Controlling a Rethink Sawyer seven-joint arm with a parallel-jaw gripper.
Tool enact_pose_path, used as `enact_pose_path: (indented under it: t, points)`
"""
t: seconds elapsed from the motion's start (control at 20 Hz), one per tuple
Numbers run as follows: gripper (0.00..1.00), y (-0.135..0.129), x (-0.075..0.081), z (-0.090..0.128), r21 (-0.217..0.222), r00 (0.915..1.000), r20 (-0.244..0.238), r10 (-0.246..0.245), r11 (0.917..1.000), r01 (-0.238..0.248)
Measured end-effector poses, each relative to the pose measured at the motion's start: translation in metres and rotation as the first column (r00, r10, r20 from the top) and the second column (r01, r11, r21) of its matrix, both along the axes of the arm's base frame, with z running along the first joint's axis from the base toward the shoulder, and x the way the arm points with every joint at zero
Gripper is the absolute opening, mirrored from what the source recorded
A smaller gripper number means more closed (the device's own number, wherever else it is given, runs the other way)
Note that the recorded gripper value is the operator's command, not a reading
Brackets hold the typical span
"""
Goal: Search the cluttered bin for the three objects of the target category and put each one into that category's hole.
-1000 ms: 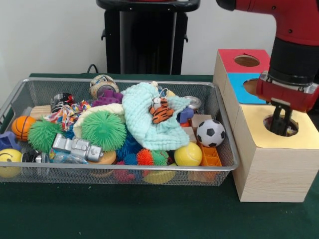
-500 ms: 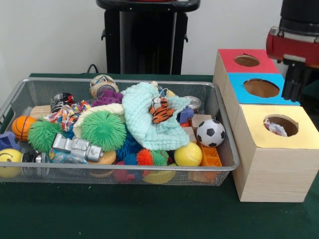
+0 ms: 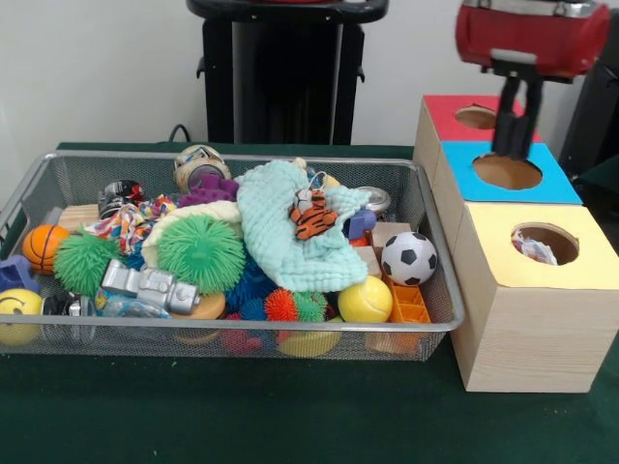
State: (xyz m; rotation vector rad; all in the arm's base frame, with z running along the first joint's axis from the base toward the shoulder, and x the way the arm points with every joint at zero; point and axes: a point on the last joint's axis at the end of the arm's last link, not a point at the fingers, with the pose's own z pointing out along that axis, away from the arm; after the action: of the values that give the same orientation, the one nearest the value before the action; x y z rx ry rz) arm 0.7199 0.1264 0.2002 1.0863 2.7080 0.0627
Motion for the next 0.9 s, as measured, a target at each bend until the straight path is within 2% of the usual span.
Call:
enact_pose_path:
  t: [0.1,0.2,0.3,0.45,0.55,0.75,0.8,0.9]
  points:
    - [0.00,-0.013,-0.002,0.001,-0.003,0.9999,-0.004,-0.011,0.9999,0.011]
    - [0.00,-0.042,-0.008,-0.001,-0.010,0.9993,-0.019,-0.033,0.9994,0.033]
    - [0.00,-0.054,-0.012,-0.003,-0.013,0.9987,-0.028,-0.042,0.9991,0.041]
    - [0.00,-0.090,-0.024,-0.012,-0.021,0.9963,-0.060,-0.061,0.9980,0.060]
    - [0.00,-0.111,-0.035,-0.022,-0.031,0.9942,-0.086,-0.064,0.9976,0.061]
    - [0.00,-0.136,-0.048,-0.033,-0.050,0.9917,-0.117,-0.053,0.9976,0.047]
    - [1.00,-0.146,-0.055,-0.039,-0.062,0.9902,-0.135,-0.035,0.9977,0.027]
    - [1.00,-0.151,-0.059,-0.044,-0.068,0.9892,-0.145,-0.020,0.9976,0.011]
